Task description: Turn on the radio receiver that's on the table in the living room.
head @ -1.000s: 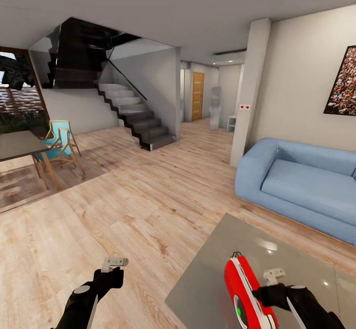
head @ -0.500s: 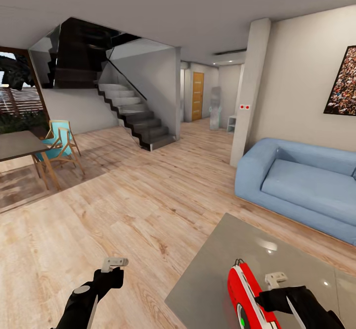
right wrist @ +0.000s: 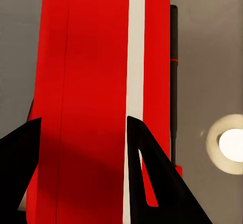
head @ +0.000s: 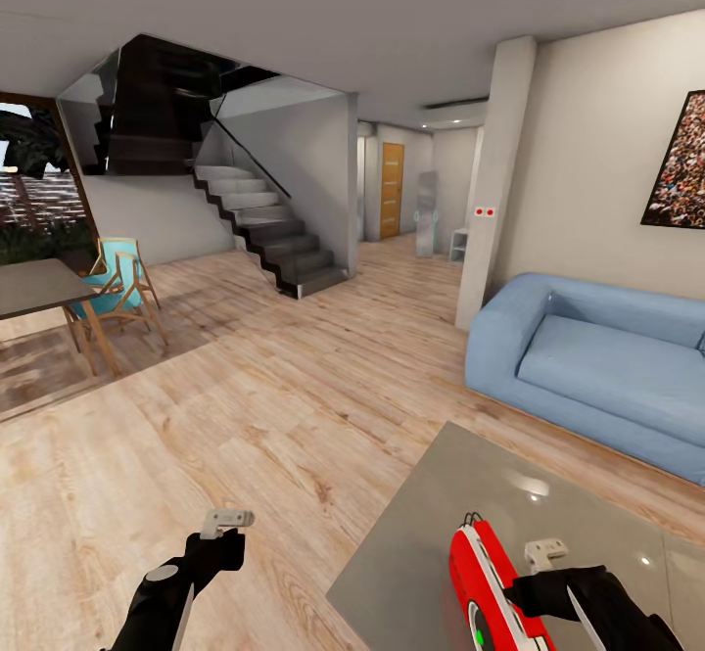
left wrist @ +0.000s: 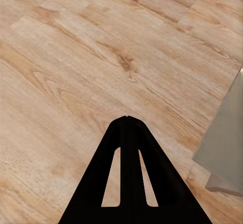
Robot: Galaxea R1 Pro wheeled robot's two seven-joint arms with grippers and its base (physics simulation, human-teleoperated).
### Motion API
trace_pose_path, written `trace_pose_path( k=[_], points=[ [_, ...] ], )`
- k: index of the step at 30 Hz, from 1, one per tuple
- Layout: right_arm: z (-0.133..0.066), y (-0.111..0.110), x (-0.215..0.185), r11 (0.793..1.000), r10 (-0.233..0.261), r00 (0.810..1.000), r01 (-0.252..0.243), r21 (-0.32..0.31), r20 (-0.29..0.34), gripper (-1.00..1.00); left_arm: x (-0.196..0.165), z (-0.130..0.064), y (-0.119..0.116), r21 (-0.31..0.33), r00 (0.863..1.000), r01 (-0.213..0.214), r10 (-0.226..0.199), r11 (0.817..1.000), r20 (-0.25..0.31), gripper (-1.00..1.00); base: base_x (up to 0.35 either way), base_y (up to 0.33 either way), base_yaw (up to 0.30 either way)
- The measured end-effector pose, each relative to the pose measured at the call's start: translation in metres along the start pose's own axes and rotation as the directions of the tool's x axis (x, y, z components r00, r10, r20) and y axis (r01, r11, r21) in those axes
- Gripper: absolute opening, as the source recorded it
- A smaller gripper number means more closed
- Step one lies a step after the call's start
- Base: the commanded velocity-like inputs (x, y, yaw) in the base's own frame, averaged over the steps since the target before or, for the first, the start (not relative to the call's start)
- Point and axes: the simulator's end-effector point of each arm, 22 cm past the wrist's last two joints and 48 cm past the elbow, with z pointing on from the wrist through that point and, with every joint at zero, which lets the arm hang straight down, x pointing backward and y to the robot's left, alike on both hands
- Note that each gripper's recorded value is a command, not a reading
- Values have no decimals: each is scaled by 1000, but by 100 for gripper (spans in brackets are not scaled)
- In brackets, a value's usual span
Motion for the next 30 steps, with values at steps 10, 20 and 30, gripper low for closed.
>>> trace_pose_path(
  k=[10,20,30],
  points=[
    [5,0,1,1000,5,1000,-5,-2,4,-100,5,4,0,0,1000,0,0,1000,0,-100,0,0,0],
    [5,0,1,1000,6,1000,-6,-1,4,-100,5,4,0,0,1000,0,0,1000,0,-100,0,0,0],
    [5,0,1,1000,17,1000,-17,1,5,-100,5,4,0,0,1000,0,0,1000,0,-100,0,0,0]
  ],
)
